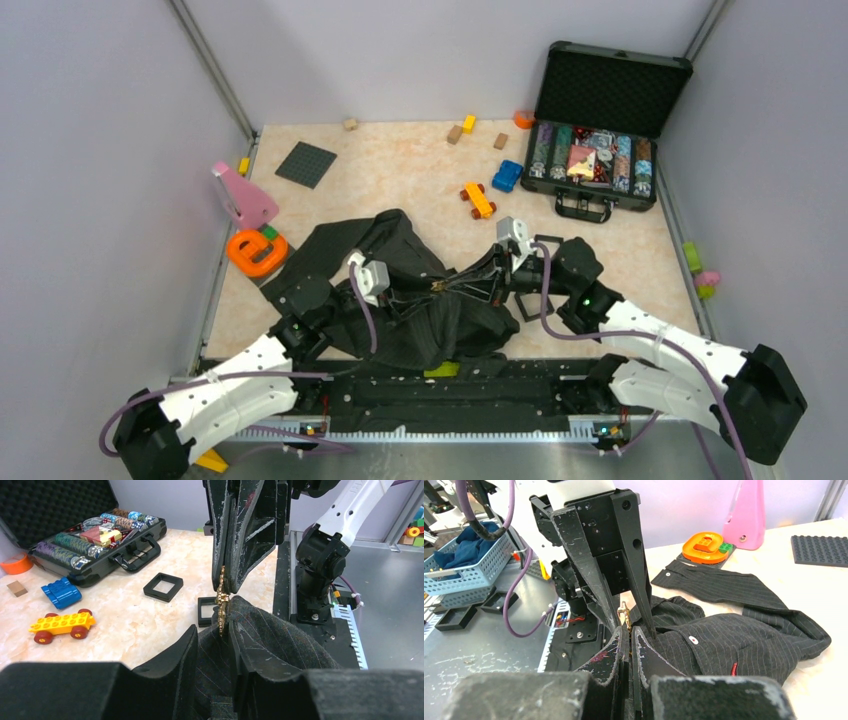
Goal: Remove the brooch from the garment
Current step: Remove the brooch from the clothes.
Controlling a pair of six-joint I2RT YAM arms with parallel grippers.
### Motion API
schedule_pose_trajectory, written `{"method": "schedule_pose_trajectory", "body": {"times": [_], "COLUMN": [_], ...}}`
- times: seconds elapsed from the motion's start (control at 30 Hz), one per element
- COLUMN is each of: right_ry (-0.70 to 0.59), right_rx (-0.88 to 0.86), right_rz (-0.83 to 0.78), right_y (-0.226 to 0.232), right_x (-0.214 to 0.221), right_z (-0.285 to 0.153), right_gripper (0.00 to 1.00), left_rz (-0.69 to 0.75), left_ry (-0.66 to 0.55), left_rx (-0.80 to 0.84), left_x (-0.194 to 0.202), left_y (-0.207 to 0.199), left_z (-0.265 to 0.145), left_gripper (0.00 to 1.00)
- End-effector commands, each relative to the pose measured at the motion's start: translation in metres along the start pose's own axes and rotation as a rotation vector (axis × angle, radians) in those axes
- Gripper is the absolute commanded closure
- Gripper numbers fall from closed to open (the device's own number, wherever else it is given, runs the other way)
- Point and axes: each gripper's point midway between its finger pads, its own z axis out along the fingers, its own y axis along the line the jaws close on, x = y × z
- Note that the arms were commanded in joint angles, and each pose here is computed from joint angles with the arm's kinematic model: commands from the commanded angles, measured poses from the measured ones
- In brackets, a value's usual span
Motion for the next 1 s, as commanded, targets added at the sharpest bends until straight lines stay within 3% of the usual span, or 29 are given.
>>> {"method": "schedule_pose_trajectory", "body": {"times": [0.0,0.03,0.17,0.3,0.63,0.83,0.97], "right_ry": [-0.049,-0.047,-0.046,-0.059,-0.112,-0.108,-0.095], "right_rx": [-0.037,-0.037,-0.025,-0.028,-0.065,-0.065,-0.060], "right_rz": [-0.045,-0.044,-0.044,-0.042,-0.025,-0.026,-0.028], "right_y": [0.005,0.005,0.002,0.003,0.010,0.011,0.009], "right_x": [-0.014,-0.013,-0.011,-0.013,-0.021,-0.020,-0.017], "right_z": [0.002,0.002,0.002,0.002,0.003,0.002,0.003], "right_gripper": [1.00,1.00,1.00,1.00,1.00,1.00,1.00], "left_rz": [0.041,0.044,0.046,0.047,0.019,0.019,0.017], "left_ry": [-0.067,-0.070,-0.080,-0.102,-0.108,-0.108,-0.117], "left_rx": [0.034,0.035,0.042,0.038,0.033,0.028,0.011], "left_x": [-0.020,-0.021,-0.023,-0.025,-0.025,-0.026,-0.028], "left_y": [-0.007,-0.007,-0.011,-0.011,-0.004,-0.003,-0.001], "left_z": [0.000,-0.001,-0.003,-0.004,0.007,0.008,0.007], "left_gripper": [0.68,0.67,0.46,0.42,0.46,0.63,0.64]}}
